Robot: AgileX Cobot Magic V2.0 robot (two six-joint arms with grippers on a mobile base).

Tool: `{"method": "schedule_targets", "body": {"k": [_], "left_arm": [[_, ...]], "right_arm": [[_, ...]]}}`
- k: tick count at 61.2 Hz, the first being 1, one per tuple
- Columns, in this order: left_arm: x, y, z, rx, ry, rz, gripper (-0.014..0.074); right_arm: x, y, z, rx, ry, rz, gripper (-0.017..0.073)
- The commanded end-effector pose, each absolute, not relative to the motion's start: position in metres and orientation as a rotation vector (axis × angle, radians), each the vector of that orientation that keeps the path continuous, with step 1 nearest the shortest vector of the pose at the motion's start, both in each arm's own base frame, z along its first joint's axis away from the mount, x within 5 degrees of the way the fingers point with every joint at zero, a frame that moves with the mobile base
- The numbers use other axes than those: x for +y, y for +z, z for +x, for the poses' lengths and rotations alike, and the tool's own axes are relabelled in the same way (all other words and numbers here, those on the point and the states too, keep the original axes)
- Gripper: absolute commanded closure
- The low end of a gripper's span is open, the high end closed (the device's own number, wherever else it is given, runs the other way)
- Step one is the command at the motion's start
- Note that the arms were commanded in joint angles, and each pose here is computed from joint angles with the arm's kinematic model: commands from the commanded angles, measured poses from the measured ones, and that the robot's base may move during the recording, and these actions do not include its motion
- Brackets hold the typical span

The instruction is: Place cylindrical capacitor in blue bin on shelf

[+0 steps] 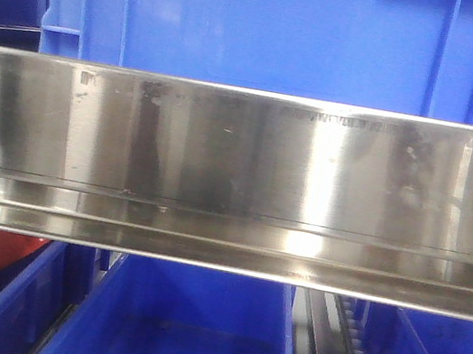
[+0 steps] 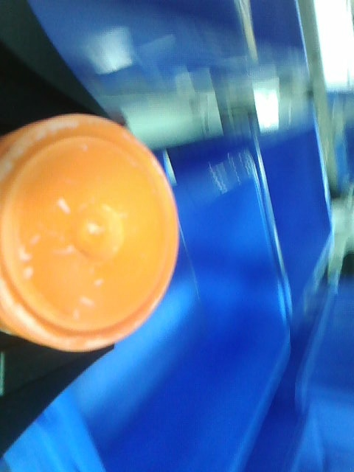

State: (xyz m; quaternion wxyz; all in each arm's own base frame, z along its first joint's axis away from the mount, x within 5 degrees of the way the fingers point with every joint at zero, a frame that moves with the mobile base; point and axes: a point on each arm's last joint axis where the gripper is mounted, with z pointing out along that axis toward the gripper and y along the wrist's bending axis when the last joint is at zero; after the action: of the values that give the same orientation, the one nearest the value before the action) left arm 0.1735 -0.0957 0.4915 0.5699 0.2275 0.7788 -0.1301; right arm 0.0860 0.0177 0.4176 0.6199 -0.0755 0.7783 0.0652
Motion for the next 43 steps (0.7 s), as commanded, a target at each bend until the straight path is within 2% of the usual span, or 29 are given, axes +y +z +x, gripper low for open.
{"method": "schedule_targets", "body": {"k": [1, 11, 17, 29, 37, 43], "left_arm": [[-0.131, 0.501, 0.197, 1.833, -0.354, 0.626, 0.0705], [-0.182, 0.500, 0.238, 1.857, -0.389, 0.703, 0.0705], [-0.207, 0.486, 0.267, 1.908, -0.380, 0.729, 0.0705], [-0.235, 0.452, 0.303, 2.003, -0.373, 0.762, 0.0705], [-0.245, 0.433, 0.314, 2.059, -0.370, 0.780, 0.0701], [-0.248, 0.424, 0.318, 2.092, -0.361, 0.793, 0.0633]], "right_arm": [[0.017, 0.421, 0.086, 1.752, 0.144, -0.173, 0.0721], [0.018, 0.421, 0.086, 1.751, 0.157, -0.169, 0.0721], [0.018, 0.422, 0.086, 1.751, 0.162, -0.168, 0.0721], [0.019, 0.422, 0.086, 1.751, 0.169, -0.166, 0.0721], [0.019, 0.422, 0.086, 1.752, 0.180, -0.164, 0.0721], [0.020, 0.422, 0.086, 1.751, 0.190, -0.162, 0.0721]]}}
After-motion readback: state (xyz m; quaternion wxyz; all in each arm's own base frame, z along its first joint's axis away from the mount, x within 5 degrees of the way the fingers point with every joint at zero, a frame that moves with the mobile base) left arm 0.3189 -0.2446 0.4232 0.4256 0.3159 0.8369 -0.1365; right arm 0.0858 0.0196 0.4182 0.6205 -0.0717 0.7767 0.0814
